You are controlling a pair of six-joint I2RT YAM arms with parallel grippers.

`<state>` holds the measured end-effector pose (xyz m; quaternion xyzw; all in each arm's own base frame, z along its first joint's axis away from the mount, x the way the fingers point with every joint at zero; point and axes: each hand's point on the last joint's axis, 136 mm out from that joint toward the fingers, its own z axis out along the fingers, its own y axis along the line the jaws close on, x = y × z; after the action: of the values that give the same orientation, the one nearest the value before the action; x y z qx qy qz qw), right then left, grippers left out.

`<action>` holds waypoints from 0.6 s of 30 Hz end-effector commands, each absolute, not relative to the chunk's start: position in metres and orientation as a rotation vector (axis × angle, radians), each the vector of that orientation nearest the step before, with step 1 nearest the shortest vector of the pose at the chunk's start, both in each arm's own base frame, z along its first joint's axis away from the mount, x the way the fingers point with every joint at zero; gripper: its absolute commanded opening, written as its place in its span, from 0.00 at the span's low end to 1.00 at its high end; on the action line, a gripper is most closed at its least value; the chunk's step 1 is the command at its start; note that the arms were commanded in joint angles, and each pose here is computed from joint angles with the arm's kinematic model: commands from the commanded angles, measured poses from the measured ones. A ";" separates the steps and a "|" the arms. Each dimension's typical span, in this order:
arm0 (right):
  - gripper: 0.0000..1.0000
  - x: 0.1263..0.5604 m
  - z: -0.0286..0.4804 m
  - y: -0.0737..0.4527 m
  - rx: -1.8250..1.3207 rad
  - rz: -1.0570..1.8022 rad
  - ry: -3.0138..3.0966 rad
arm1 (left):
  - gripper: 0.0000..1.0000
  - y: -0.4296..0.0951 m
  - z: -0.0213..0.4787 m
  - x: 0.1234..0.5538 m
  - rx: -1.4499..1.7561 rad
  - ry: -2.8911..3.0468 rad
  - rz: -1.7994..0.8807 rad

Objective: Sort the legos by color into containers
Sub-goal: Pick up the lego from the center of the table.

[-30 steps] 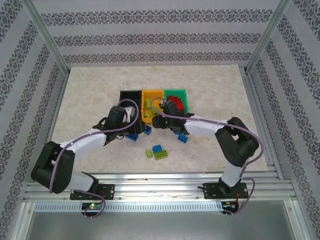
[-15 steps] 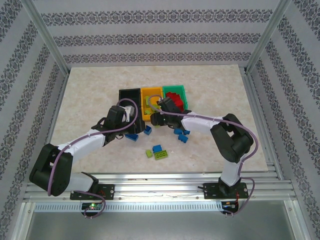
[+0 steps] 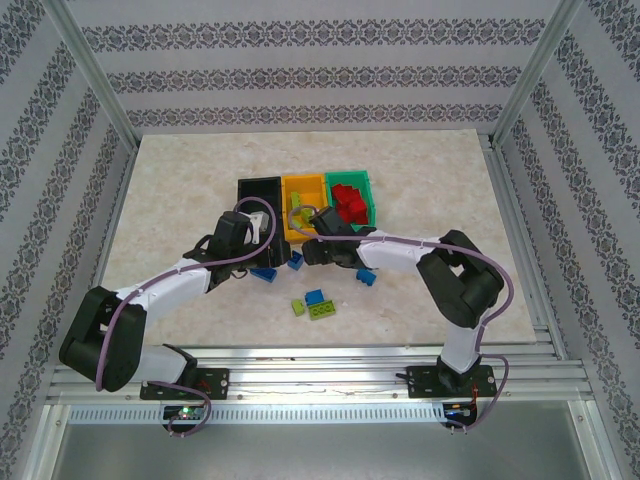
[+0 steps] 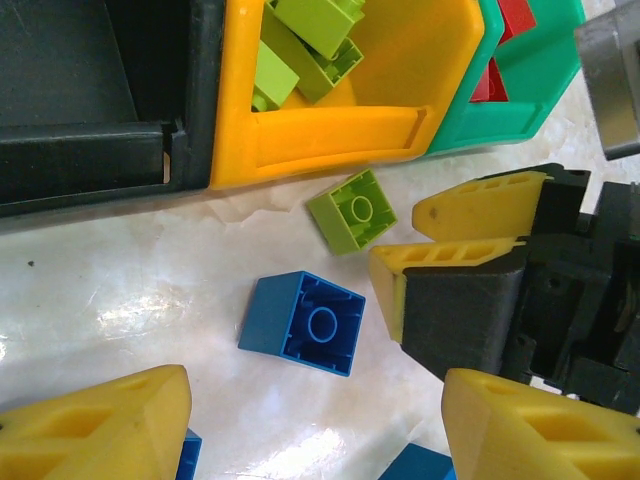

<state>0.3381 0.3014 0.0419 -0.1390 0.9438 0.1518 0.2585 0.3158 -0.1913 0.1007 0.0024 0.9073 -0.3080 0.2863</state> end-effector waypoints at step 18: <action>0.38 0.351 0.032 0.308 -0.399 0.365 2.565 | 0.67 -0.186 0.108 0.319 -0.017 2.383 -0.826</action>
<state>0.3497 0.3120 0.0285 -0.1490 0.9453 0.1438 0.2519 0.3147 -0.1903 0.1045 0.0028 0.9051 -0.3088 0.2923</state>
